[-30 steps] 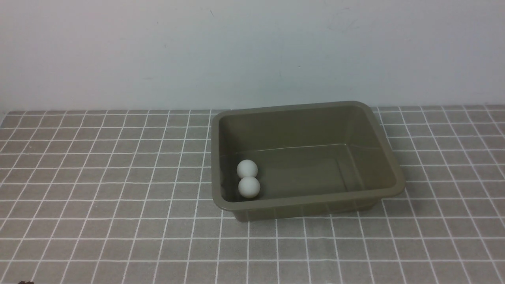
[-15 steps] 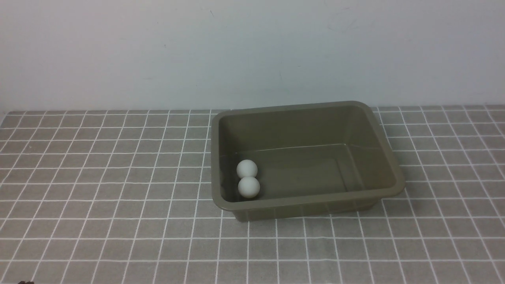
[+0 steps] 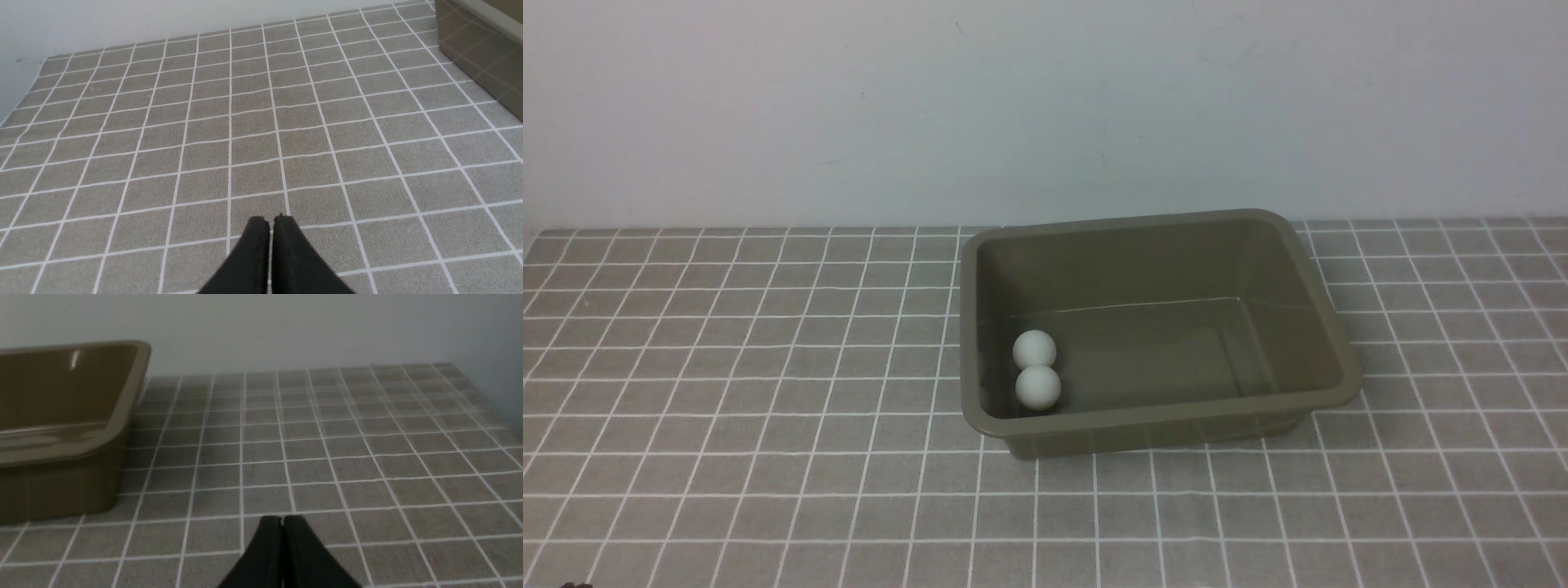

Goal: Put the table tennis balls into the box on the grey coffee tablecloth.

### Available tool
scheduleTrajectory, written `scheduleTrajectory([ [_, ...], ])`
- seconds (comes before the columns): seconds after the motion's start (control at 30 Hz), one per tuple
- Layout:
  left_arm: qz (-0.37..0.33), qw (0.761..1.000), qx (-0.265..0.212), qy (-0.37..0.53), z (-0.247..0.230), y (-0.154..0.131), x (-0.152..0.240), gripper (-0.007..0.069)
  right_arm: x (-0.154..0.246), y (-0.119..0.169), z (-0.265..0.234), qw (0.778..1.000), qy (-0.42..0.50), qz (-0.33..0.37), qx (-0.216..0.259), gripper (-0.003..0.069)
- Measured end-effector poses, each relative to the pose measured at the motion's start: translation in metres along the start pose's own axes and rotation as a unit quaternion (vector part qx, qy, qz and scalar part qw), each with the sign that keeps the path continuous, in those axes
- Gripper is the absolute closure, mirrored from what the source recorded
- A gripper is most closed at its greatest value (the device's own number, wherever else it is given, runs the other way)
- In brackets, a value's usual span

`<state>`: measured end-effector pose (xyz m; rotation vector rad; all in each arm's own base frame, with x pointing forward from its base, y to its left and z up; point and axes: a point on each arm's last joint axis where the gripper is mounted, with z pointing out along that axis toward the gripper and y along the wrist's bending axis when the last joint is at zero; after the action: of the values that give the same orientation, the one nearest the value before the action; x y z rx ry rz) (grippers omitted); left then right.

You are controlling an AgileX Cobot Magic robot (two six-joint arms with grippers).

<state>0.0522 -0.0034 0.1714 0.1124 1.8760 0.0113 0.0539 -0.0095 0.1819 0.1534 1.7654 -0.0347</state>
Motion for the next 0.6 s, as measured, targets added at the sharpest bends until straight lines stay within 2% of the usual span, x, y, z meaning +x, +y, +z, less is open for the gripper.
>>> scheduleTrajectory([
  [0.6,0.000,1.000,0.000,0.000,0.0000,0.0000,0.0000,0.0630,0.0000,0.0000,0.0001,1.000,-0.002,-0.002,0.000,0.0673],
])
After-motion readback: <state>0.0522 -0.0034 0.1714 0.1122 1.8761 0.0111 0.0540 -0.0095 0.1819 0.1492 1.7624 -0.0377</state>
